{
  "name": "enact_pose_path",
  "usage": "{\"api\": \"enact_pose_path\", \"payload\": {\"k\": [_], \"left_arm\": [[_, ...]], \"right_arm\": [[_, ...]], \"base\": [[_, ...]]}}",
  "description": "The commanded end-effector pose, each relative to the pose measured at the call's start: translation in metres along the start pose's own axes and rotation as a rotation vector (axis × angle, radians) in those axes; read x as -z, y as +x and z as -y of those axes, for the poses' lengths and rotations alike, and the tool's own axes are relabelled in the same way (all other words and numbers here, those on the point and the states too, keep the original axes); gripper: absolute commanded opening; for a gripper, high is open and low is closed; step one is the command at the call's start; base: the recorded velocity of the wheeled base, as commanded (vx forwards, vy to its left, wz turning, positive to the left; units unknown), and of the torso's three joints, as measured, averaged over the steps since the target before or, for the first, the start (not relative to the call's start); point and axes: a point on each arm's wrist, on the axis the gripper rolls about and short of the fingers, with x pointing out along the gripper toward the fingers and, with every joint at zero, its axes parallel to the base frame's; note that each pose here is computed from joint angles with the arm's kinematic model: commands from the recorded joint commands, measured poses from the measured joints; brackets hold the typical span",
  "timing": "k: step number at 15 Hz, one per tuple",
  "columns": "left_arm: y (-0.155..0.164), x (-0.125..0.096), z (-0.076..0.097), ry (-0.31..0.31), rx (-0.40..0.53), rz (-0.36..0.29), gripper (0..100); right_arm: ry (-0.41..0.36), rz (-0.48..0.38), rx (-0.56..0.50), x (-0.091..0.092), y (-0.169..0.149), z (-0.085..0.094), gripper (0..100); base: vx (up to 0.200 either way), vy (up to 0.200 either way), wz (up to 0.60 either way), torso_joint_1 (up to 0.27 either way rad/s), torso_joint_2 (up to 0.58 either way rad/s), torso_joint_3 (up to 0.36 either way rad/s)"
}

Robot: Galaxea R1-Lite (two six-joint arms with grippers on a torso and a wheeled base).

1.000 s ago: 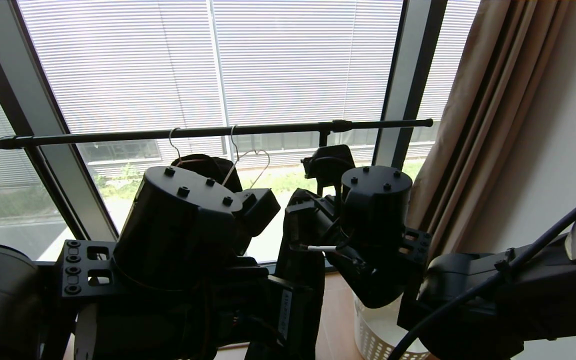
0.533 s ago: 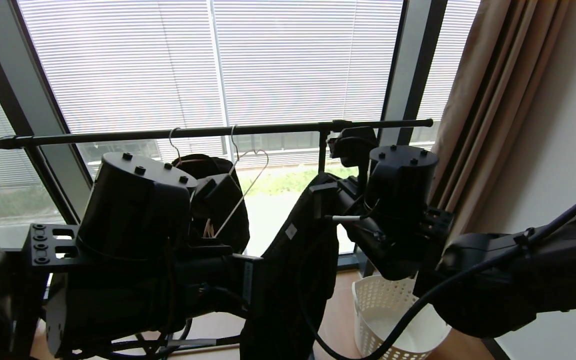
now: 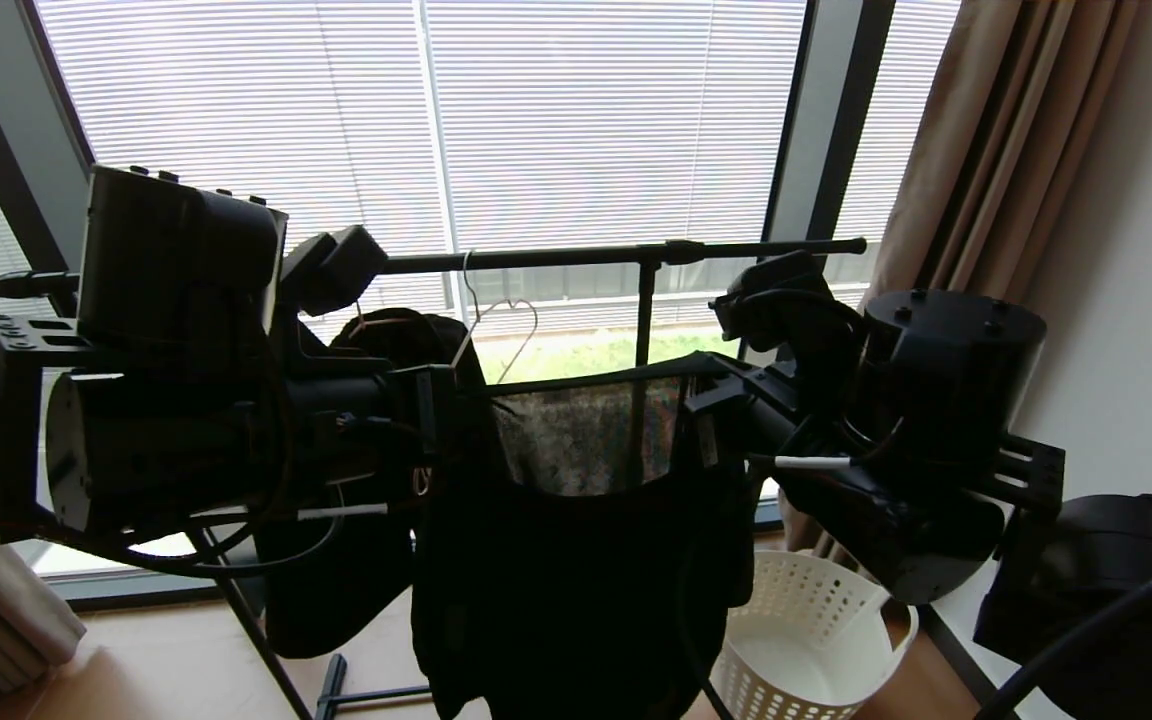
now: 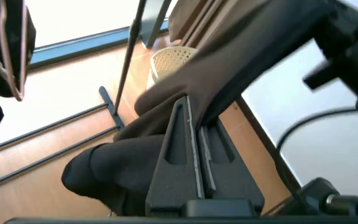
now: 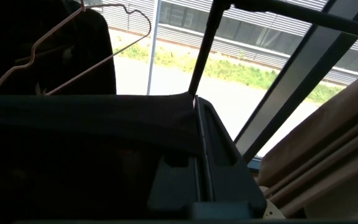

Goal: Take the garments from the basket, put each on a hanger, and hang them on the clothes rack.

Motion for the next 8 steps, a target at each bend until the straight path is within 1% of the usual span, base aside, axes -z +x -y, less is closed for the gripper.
{"api": "enact_pose_path", "payload": {"k": [1,2,3,5,8], "left_arm": [[0.0085,0.0025,-0.0035,0.001,-0.014,-0.018,0],[0.0082,0.0054,-0.0037,0.007,-0.008,-0.014,0],[0.0090,0.0057,-0.0034,0.024,0.001,0.004,0],[0.0098,0.0085,-0.0045,0.059,0.004,0.017,0],[0.0079,0.0120,-0.0059,0.069,0.003,0.009,0]], "right_arm": [[0.010,0.021,-0.010,-0.0063,-0.0090,0.0017,0],[0.011,0.024,-0.009,-0.0067,-0.0083,0.0013,0],[0.012,0.025,-0.009,-0.0071,-0.0082,0.0013,0],[0.014,0.027,-0.007,-0.0076,-0.0079,0.0017,0],[0.012,0.025,-0.008,-0.0068,-0.0072,0.0012,0]], "base": [[0.000,0.000,0.00,0.000,0.00,0.000],[0.000,0.000,0.00,0.000,0.00,0.000],[0.000,0.000,0.00,0.000,0.00,0.000],[0.000,0.000,0.00,0.000,0.00,0.000],[0.000,0.000,0.00,0.000,0.00,0.000]]}}
